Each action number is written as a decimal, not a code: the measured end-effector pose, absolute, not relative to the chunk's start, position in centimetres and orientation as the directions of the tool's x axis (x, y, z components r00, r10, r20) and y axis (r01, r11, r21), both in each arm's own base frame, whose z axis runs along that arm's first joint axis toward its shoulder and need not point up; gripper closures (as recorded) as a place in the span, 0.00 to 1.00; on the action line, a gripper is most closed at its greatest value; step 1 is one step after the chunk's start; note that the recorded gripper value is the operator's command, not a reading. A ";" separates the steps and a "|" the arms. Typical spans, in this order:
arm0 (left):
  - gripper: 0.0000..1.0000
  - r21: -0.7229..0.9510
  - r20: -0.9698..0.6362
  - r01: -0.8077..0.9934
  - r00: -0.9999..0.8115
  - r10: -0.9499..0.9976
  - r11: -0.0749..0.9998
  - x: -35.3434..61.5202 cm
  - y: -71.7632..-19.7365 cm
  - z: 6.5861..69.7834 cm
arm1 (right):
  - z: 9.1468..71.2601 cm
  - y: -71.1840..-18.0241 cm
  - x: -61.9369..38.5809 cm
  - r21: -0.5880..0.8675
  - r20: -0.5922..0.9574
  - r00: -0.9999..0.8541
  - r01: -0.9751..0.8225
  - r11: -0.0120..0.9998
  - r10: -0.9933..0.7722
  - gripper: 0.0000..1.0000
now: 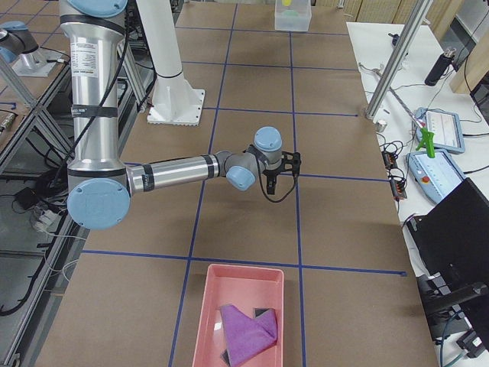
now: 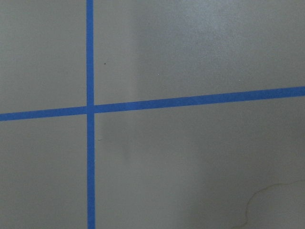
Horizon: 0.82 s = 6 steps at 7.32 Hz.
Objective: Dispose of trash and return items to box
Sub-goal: 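Release the yellow cup in the clear bin and withdraw the left gripper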
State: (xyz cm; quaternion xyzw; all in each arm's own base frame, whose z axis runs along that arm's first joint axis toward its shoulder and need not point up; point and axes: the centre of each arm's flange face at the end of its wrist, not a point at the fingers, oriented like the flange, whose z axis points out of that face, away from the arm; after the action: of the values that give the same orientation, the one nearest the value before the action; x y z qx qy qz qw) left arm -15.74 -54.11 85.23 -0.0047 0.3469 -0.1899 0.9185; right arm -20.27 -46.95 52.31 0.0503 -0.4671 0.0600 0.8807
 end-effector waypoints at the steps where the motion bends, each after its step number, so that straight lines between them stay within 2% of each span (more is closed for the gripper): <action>1: 1.00 -0.150 -0.632 0.356 0.683 -0.366 0.922 -15.7 -53.9 85.5 | 52.3 -46.9 -20.3 0.032 0.829 0.556 -0.152 0.988 0.059 0.00; 6: 1.00 -0.158 -0.603 0.372 0.697 -0.388 0.914 -15.4 -53.4 86.9 | 52.5 -46.9 -20.4 0.030 0.828 0.558 -0.149 0.988 0.059 0.00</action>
State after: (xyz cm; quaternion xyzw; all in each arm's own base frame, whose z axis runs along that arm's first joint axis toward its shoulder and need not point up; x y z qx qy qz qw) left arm -15.43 -53.37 86.87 -0.0120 0.3298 -0.2065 0.9211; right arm -20.40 -46.91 52.48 0.0482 -0.4665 0.0591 0.8812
